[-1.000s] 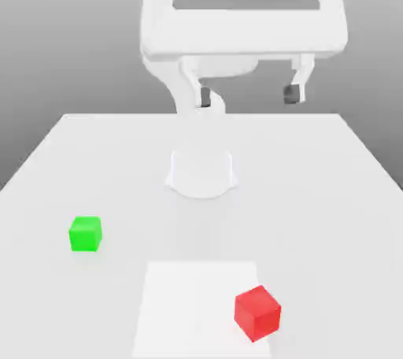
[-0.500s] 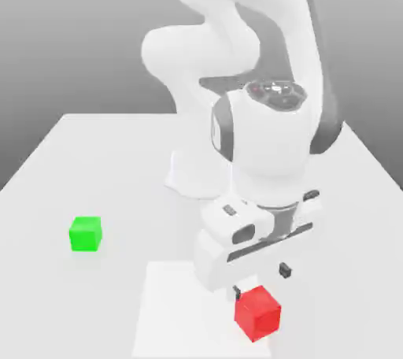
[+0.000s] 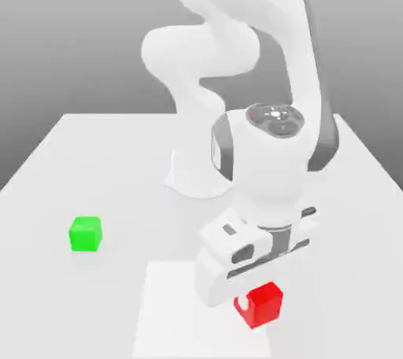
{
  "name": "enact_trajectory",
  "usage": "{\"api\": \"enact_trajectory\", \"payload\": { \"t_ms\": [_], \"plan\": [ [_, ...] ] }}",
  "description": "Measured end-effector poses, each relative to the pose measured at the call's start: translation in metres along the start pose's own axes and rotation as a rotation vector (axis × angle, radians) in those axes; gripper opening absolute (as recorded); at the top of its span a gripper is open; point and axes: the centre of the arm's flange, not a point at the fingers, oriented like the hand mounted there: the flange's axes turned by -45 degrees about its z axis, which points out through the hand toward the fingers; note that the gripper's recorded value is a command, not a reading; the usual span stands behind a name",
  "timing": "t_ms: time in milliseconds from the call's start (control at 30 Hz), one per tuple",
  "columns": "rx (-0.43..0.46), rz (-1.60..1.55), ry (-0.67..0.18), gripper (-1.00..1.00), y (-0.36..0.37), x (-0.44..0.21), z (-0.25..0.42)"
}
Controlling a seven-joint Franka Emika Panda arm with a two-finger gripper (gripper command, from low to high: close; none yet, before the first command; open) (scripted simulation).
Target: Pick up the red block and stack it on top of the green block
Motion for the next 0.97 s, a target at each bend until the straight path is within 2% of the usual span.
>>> {"api": "enact_trajectory", "payload": {
  "t_ms": [233, 567, 867, 900, 967],
  "plan": [
    [-0.040, 0.611, -0.013, -1.00, 0.140, -0.133, -0.029],
    [-0.001, 1.353, -0.004, -1.00, 0.176, -0.313, -0.036],
    [0.013, 1.414, 0.001, -1.00, 0.175, -0.324, 0.020],
    [0.010, 1.417, -0.001, 1.00, 0.174, -0.326, 0.027],
    [0.010, 1.410, -0.001, 1.00, 0.173, -0.323, 0.027]
  ]
}}
